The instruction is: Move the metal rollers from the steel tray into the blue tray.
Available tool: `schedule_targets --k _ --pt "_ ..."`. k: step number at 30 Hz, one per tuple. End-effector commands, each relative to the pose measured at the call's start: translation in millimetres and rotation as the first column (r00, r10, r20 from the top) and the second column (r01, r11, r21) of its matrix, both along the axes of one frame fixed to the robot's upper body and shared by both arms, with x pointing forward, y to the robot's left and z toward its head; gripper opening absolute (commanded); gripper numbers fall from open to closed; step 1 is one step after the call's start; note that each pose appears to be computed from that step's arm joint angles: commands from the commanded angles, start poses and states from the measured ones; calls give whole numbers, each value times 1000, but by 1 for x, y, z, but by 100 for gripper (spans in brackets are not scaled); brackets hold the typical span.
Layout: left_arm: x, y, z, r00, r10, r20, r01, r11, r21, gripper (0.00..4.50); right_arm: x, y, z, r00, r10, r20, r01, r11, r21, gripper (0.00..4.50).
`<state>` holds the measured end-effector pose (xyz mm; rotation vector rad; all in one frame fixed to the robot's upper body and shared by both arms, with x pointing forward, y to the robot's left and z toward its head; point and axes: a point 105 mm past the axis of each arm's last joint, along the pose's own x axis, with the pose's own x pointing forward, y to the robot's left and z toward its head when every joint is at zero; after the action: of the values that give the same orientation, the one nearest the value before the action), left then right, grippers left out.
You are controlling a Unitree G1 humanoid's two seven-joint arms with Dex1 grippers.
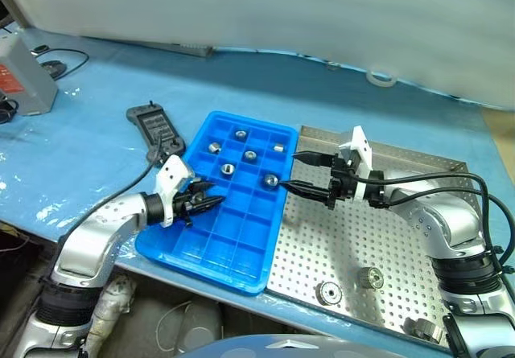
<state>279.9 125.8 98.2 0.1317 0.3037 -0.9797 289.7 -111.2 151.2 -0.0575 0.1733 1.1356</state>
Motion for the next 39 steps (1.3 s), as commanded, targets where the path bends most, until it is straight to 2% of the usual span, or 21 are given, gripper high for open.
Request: schedule_targets --k 1,10,12,17,25,29,32,34,39 --pt "-4 -4 5 999 -31 11 31 1000 -3 183 1 -6 7 999 -17 42 17 1000 -5 450" --pt "-14 -12 -2 994 -91 -57 91 996 -4 183 2 -6 6 999 -26 47 27 1000 -10 450" --pt "-13 -16 -2 993 -105 -49 105 994 -10 257 4 -6 7 998 -30 51 30 1000 -1 450" --pt "-10 -16 -4 994 -91 -55 94 995 45 409 7 -9 8 997 -41 61 42 999 -7 450" --pt "3 -14 -1 997 -66 -28 67 997 41 409 8 -11 8 996 -60 63 61 998 -3 450" --pt "22 -25 21 997 -75 30 75 997 -24 409 8 -14 9 995 -76 70 76 997 -1 450" --pt "35 -49 42 988 -147 52 151 984 -91 409 11 -22 18 988 -118 95 118 993 8 450" --pt "39 -47 59 978 -201 64 207 972 -110 409 13 -27 22 982 -151 112 151 988 11 450" --pt "41 -78 61 915 -395 76 402 910 -102 409 6 -53 32 946 -286 154 286 958 21 450"
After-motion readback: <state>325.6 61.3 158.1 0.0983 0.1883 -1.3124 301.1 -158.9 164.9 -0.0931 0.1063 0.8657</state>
